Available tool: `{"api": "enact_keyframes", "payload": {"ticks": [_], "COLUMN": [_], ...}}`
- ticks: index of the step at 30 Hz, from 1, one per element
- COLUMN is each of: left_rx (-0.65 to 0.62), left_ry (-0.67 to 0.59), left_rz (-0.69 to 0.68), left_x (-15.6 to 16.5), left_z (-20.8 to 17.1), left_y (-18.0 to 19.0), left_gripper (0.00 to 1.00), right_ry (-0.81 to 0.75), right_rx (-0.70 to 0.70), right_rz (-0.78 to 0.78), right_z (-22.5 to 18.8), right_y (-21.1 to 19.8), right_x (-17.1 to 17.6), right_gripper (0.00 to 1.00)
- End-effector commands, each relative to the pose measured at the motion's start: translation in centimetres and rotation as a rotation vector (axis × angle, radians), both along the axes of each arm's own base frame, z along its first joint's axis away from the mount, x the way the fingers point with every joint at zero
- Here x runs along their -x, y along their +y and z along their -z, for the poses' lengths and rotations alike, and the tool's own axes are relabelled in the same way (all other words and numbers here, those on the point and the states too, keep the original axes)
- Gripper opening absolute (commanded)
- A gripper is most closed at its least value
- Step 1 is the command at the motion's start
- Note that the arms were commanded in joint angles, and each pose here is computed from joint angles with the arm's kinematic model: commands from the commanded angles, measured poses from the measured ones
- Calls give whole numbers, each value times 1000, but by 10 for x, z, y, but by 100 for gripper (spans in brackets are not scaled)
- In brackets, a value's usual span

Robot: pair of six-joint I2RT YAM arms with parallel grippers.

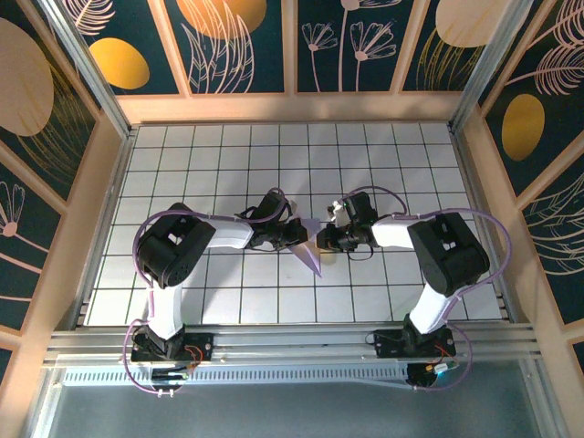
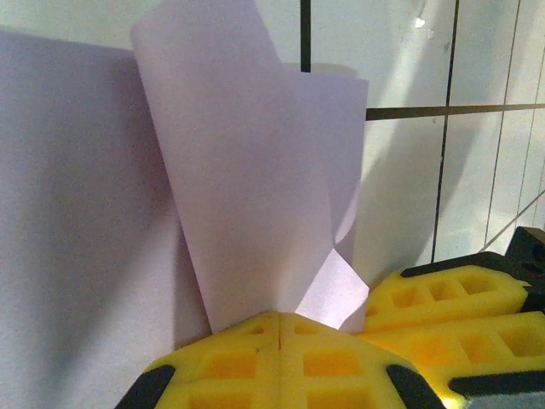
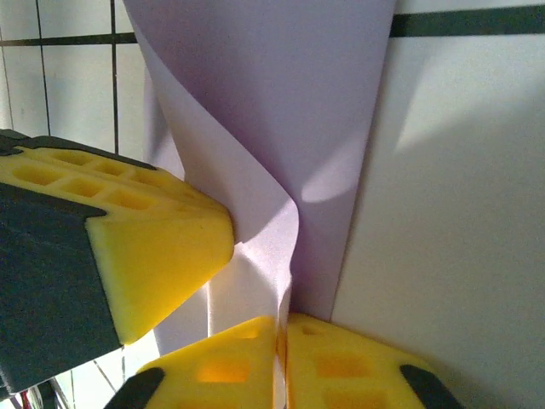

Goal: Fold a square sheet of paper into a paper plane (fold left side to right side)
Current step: Fourth fold the wing at the center of the table.

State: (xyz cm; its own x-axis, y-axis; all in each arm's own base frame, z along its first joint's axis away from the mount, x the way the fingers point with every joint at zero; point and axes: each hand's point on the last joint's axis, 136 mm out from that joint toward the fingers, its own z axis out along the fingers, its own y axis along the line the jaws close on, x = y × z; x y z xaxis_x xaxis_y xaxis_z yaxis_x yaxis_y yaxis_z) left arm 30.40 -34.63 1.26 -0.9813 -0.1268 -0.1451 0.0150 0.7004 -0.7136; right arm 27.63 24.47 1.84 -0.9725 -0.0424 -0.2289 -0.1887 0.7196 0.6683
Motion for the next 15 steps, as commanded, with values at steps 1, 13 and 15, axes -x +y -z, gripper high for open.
{"api": "enact_keyframes", "payload": {"ticks": [1, 13, 15], "left_rx": [-158, -165, -167], "left_ry": [93, 90, 91], "left_rz": [-23, -23, -22], "left_x": [23, 22, 22], "left_z": [45, 44, 45], "left_y": [30, 31, 31], "left_gripper": [5, 5, 5], "right_ry": [-14, -84, -56], "right_rx": [18, -36, -81], "right_rz": [28, 50, 24], "right_z": [-11, -56, -61], "right_y": [-6, -22, -18], "right_x": [-4, 5, 18], "right_gripper": [16, 20, 12]}}
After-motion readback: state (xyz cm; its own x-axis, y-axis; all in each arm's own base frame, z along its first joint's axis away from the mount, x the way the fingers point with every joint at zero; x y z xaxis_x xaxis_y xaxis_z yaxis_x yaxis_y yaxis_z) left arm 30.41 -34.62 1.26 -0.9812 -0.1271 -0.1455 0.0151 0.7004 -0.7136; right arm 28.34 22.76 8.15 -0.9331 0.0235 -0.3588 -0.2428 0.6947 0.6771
